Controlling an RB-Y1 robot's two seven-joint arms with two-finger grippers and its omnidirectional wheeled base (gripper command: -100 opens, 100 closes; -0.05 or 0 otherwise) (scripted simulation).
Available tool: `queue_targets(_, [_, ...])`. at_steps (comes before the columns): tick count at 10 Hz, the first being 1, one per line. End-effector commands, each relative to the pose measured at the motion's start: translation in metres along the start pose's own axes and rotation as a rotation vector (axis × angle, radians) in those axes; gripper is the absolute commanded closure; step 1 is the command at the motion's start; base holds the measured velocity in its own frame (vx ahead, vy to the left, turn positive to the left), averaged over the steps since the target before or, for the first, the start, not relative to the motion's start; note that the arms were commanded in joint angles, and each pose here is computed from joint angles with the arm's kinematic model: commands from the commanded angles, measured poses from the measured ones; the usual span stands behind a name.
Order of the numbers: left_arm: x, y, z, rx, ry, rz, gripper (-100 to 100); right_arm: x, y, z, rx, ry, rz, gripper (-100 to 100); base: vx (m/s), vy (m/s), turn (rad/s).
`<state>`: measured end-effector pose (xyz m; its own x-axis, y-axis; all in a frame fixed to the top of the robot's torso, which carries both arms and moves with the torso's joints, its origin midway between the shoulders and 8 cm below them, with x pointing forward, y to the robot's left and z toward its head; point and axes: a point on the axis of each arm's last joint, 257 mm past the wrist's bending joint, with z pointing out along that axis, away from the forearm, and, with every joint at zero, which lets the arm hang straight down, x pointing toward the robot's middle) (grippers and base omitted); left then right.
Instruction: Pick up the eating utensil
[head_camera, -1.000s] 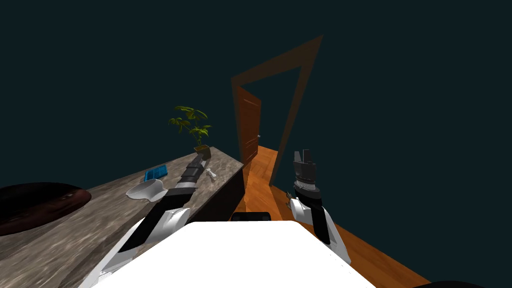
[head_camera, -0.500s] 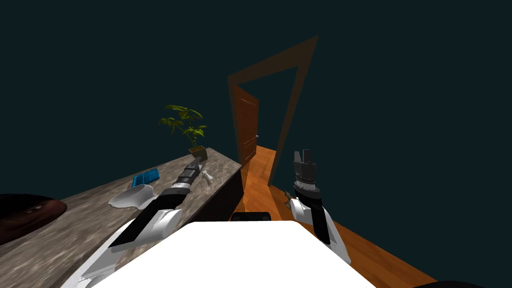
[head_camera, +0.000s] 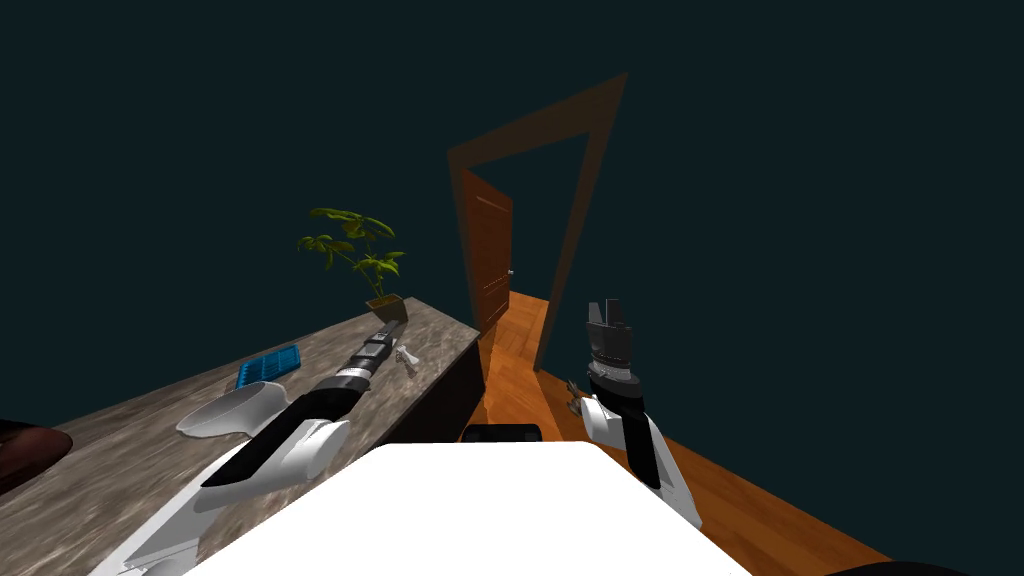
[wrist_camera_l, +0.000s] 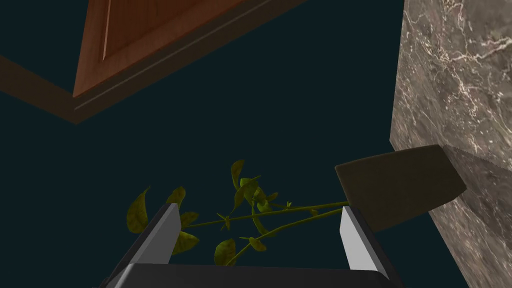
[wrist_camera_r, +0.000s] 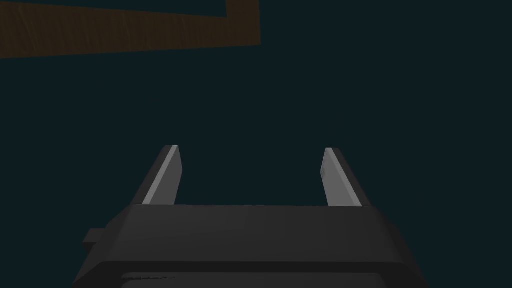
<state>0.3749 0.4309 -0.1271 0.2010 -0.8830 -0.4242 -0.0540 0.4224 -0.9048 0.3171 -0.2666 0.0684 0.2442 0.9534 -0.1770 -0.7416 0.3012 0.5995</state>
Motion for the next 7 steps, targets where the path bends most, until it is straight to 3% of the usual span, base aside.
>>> queue_targets(1, [-0.003, 0.014, 0.0, -0.049, 0.008, 0.008, -100, 0.0, 0.0, 0.0, 0.0, 0.0, 0.0, 0, 0.019, 0.0, -0.059])
queue_targets(7, [-0.023, 0.073, -0.005, -0.253, 0.046, 0.039, -100, 0.0, 0.0, 0.0, 0.0, 0.0, 0.0, 0, 0.021, 0.002, -0.078])
